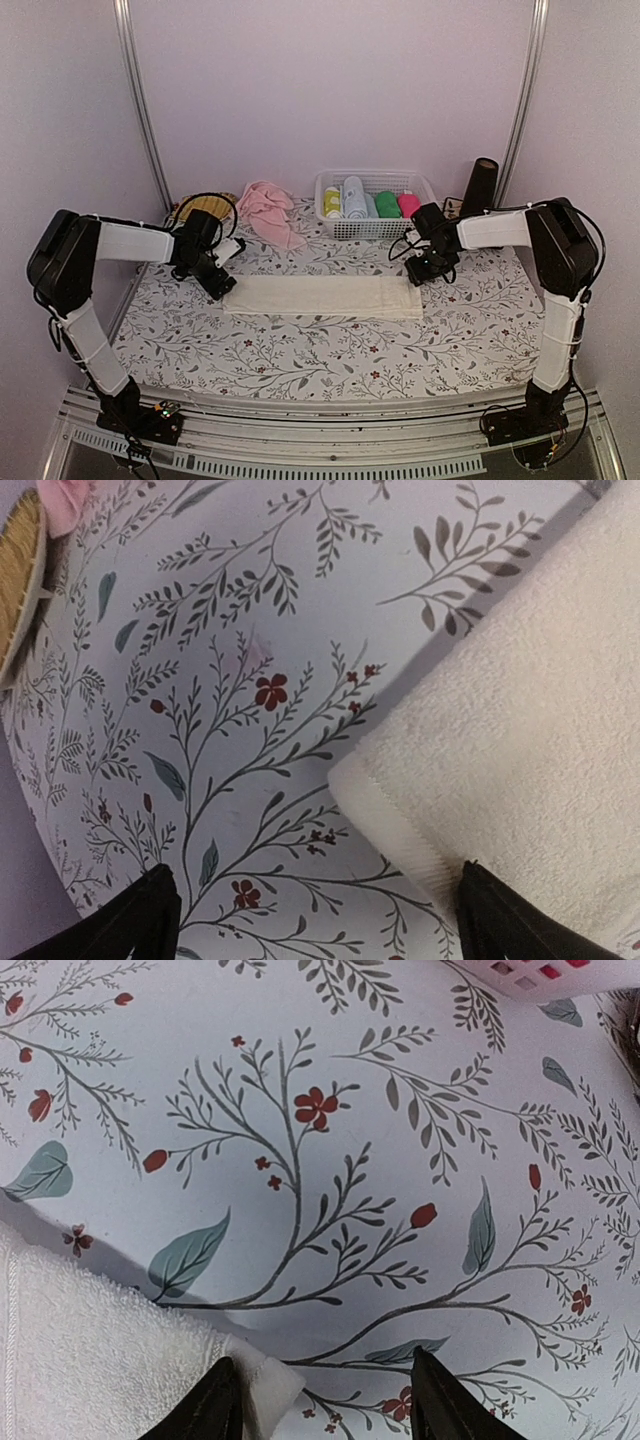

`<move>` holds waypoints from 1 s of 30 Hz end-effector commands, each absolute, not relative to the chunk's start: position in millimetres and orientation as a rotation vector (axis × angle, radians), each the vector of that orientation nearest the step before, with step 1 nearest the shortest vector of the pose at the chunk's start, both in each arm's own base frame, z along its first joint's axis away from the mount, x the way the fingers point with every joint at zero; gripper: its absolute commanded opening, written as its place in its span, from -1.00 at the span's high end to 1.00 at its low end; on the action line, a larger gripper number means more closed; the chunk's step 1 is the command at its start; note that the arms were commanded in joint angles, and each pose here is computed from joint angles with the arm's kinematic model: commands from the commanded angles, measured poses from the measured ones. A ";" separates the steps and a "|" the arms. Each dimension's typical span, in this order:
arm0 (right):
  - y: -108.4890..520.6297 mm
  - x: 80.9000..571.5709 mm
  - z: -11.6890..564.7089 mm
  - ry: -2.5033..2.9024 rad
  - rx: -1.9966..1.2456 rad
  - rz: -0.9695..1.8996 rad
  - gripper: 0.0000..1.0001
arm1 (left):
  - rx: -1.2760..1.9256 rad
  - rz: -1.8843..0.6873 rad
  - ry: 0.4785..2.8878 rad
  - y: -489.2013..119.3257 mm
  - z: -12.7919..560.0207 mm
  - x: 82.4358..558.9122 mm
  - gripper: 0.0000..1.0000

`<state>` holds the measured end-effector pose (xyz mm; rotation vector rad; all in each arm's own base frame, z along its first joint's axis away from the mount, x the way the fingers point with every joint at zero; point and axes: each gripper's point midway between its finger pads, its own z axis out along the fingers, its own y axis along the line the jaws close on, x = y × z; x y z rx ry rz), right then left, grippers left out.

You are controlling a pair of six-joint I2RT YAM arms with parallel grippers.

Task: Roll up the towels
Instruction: Smooth out the towel at the center of the board.

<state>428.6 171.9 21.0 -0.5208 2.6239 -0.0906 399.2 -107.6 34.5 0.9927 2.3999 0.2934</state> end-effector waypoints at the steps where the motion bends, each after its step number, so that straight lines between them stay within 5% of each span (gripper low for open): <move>1: 169.8 415.7 46.8 2.617 -0.521 -0.077 -0.22 | 0.907 0.260 2.332 -113.2 89.1 421.0 -0.93; 7: 174.8 391.6 75.2 2.581 -0.458 0.070 -0.33 | 0.919 0.177 2.239 -132.6 118.6 436.2 -0.93; 13: 173.8 360.9 83.5 2.547 -0.399 0.205 -0.36 | 0.956 0.212 2.293 -130.8 77.0 440.2 -0.93; 30: 187.2 329.1 46.1 2.578 -0.274 0.453 -0.15 | 0.922 0.361 2.309 -103.6 46.9 445.7 -0.93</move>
